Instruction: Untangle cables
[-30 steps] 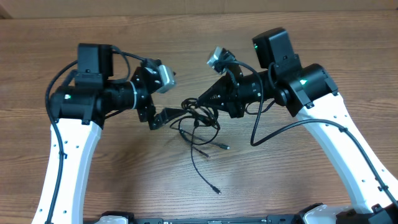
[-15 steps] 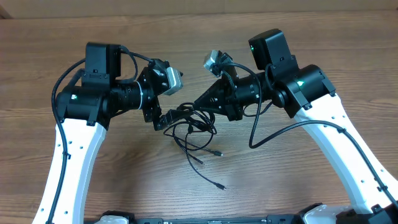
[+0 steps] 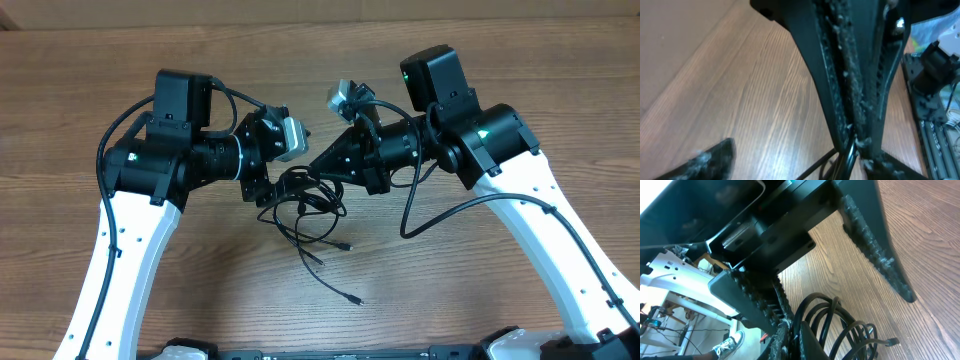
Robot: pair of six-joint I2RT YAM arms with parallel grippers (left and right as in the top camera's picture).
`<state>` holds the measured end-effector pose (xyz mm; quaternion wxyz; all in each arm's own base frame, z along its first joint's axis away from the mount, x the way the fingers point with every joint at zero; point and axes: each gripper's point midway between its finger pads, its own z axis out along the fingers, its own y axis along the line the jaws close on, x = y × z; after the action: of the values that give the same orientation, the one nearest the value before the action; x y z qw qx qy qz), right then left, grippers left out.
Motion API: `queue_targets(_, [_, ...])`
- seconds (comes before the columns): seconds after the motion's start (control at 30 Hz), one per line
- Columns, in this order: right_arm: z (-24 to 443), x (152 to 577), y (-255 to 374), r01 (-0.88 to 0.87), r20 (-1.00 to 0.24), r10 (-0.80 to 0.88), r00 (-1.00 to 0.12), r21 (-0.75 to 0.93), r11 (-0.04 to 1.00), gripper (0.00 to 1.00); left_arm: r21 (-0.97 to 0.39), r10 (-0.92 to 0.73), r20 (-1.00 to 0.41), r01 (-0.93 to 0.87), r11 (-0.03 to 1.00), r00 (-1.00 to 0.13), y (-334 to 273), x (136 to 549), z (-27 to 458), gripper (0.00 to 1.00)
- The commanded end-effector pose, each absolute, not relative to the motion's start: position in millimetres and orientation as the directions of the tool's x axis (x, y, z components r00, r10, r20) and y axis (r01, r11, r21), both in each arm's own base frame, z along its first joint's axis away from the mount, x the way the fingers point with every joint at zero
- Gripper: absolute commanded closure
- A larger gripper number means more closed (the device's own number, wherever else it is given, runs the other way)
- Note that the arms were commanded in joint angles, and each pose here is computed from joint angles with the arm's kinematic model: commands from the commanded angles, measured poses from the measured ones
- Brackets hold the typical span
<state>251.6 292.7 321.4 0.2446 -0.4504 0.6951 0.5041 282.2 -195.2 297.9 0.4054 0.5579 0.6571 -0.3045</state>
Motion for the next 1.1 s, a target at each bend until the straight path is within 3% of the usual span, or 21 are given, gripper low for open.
queue_targets(0.0, [349.2,238.5,293.9,-0.899,-0.842,-0.344,-0.416,0.438,0.014,0.96,0.069,0.484,-0.875,0.981,0.179,-0.027,-197.0,282.1,301.9,0.50])
queue_targets(0.1, [349.1,238.4,293.8,-0.899,-0.842,-0.344,-0.416,0.438,0.014,0.96,0.070,0.484,-0.875,0.981,0.179,-0.026,-197.1,282.2,302.0,0.80])
queue_targets(0.13, [349.1,238.4,293.8,-0.898,-0.842,-0.344,-0.417,0.439,0.014,0.96,0.069,0.484,-0.875,0.981,0.179,-0.027,-197.1,282.1,302.0,0.96])
queue_targets(0.37, [348.8,238.4,293.7,-0.895,-0.838,-0.345,-0.424,0.446,0.018,0.96,0.068,0.484,-0.875,0.981,0.180,-0.029,-197.0,282.2,301.9,0.96])
queue_targets(0.43, [346.8,239.4,293.1,-0.894,-0.833,-0.350,-0.429,0.447,0.030,0.90,0.058,0.490,-0.870,0.979,0.197,-0.047,-195.6,283.9,300.4,0.96])
queue_targets(0.5, [337.5,247.6,289.4,-0.885,-0.808,-0.369,-0.459,0.455,0.105,0.86,0.028,0.505,-0.856,0.967,0.253,-0.108,-191.6,289.6,296.1,0.96])
queue_targets(0.63, [309.0,272.3,274.3,-0.818,-0.717,-0.401,-0.571,0.454,0.353,0.80,-0.059,0.507,-0.808,0.897,0.438,-0.300,-177.6,306.9,285.2,0.96])
queue_targets(0.67, [300.5,279.0,267.9,-0.786,-0.686,-0.401,-0.607,0.446,0.428,0.68,-0.083,0.492,-0.794,0.865,0.495,-0.358,-173.2,312.3,282.8,0.96])
queue_targets(0.73, [292.0,285.1,260.4,-0.752,-0.656,-0.399,-0.640,0.431,0.499,0.62,-0.113,0.460,-0.773,0.809,0.577,-0.437,-166.2,320.3,279.8,0.96])
queue_targets(0.83, [281.3,295.5,248.4,-0.683,-0.613,-0.372,-0.697,0.406,0.607,0.38,-0.174,0.354,-0.732,0.662,0.729,-0.582,-151.2,335.3,275.3,0.96])
queue_targets(0.9, [277.0,300.9,242.3,-0.648,-0.598,-0.356,-0.718,0.389,0.655,0.27,-0.203,0.317,-0.727,0.631,0.749,-0.610,-150.5,337.0,276.0,0.96])
queue_targets(1.0, [273.6,305.3,236.9,-0.604,-0.579,-0.328,-0.746,0.383,0.699,0.00,-0.249,0.266,-0.721,0.598,0.762,-0.640,-152.2,338.2,278.3,0.96])
queue_targets(1.07, [273.6,305.3,237.0,-0.597,-0.576,-0.320,-0.752,0.389,0.702,0.00,-0.282,0.240,-0.720,0.590,0.757,-0.651,-155.3,337.6,280.8,0.96])
